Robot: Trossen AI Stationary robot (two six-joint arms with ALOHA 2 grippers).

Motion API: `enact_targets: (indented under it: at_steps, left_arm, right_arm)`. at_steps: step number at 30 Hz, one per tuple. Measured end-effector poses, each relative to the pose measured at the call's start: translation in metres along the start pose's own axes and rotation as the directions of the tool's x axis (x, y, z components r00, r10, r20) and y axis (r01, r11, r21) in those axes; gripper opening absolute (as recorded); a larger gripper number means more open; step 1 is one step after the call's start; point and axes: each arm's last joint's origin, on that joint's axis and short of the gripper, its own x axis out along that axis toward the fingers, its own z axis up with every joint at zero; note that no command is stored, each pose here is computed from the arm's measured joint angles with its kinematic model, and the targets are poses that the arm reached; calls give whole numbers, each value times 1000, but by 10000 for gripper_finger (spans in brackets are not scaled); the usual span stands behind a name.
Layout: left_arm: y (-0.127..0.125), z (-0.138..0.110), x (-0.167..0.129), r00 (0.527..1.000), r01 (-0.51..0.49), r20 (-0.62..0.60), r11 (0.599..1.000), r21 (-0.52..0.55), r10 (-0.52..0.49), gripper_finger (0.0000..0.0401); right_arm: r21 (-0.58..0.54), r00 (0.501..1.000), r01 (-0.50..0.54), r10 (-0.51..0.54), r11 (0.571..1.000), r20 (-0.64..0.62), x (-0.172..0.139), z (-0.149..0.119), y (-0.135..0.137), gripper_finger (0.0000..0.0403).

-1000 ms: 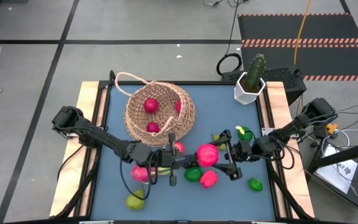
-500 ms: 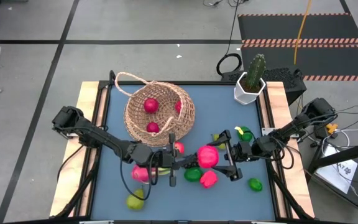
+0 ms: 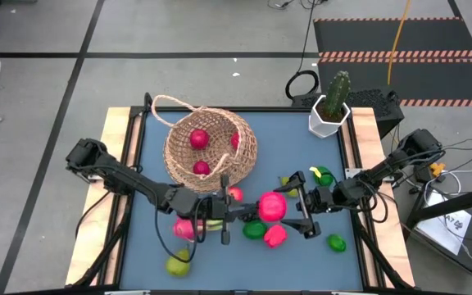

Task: Build produce basket
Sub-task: Put the red apple into the basket

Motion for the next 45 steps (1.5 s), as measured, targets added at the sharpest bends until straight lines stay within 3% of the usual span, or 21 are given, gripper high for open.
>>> enact_targets:
  at_steps: [12, 23, 33, 45]
  left_arm:
    - [12, 35, -32, 1000, 3, -27, 999, -34, -4, 4]
    - [58, 89, -74, 988, -102, -125, 993, -60, 94, 3]
    - [107, 125, -83, 940, -220, -274, 975, -29, 204, 2]
    - [153, 130, -95, 844, -343, -438, 939, 3, 310, 1]
  right_arm:
    - [-9, 999, 35, -35, 999, 19, -1, 4, -1, 399]
    - [-26, 999, 32, -33, 999, -14, 0, 1, -1, 398]
    - [-44, 999, 31, -32, 999, -30, 0, -1, -1, 398]
    - [-44, 999, 30, -32, 999, -31, 0, -1, -1, 398]
